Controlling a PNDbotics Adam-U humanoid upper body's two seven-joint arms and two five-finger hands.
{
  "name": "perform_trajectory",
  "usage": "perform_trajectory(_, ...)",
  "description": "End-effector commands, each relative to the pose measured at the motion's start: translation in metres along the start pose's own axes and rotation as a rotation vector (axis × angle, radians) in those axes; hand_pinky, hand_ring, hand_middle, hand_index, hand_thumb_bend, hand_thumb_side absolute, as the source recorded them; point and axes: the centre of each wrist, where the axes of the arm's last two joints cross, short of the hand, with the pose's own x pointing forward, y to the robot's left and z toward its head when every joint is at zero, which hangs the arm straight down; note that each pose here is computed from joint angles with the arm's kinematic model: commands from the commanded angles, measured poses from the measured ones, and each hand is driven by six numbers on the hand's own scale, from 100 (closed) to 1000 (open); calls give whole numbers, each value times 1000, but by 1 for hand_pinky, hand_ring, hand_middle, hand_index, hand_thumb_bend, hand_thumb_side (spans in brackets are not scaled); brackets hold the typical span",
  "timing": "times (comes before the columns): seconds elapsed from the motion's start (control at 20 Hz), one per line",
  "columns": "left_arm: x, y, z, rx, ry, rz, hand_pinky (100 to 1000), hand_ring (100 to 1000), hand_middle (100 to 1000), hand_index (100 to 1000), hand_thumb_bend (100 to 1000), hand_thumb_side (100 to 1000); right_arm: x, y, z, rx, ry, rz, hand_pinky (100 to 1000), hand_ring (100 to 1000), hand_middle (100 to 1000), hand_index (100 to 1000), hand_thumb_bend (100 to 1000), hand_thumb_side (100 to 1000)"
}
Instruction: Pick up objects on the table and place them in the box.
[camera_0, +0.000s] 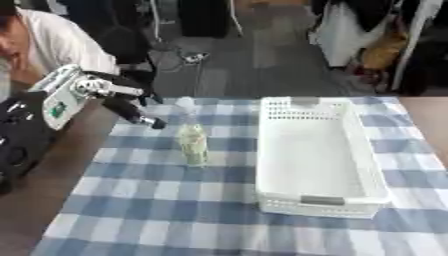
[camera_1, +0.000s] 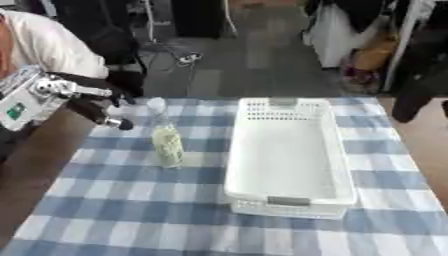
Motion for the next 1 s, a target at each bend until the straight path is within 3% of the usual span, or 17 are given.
perform_trajectory(0.05, -6, 11, 6, -5, 22, -12, 1000, 913, 1000, 1000, 1000, 768, 4, -4, -6, 9, -24, 13, 355, 383, 456, 646, 100, 926)
perform_trajectory(0.15, -6, 10, 1, -3, 6, -2, 999, 905, 1000, 1000, 1000, 804, 4, -4, -6, 9, -26, 13, 355, 383, 456, 646, 100, 926)
perform_trajectory(0.2, -6, 10, -1, 5, -3, 3, 993, 895, 1000, 1000, 1000, 877, 4, -4, -6, 9, -26, 12, 356, 383, 456, 646, 100, 926)
perform_trajectory(0.3, -4, 8, -7, 30, -26, 10, 988, 888, 998, 1000, 1000, 896, 4, -4, -7, 9, -29, 11, 356, 383, 456, 646, 100, 925)
perform_trajectory(1.0, 11, -2, -36, 144, -106, 5, 977, 872, 993, 1000, 1000, 908, 5, -3, -16, -3, -57, -8, 357, 385, 458, 646, 100, 920)
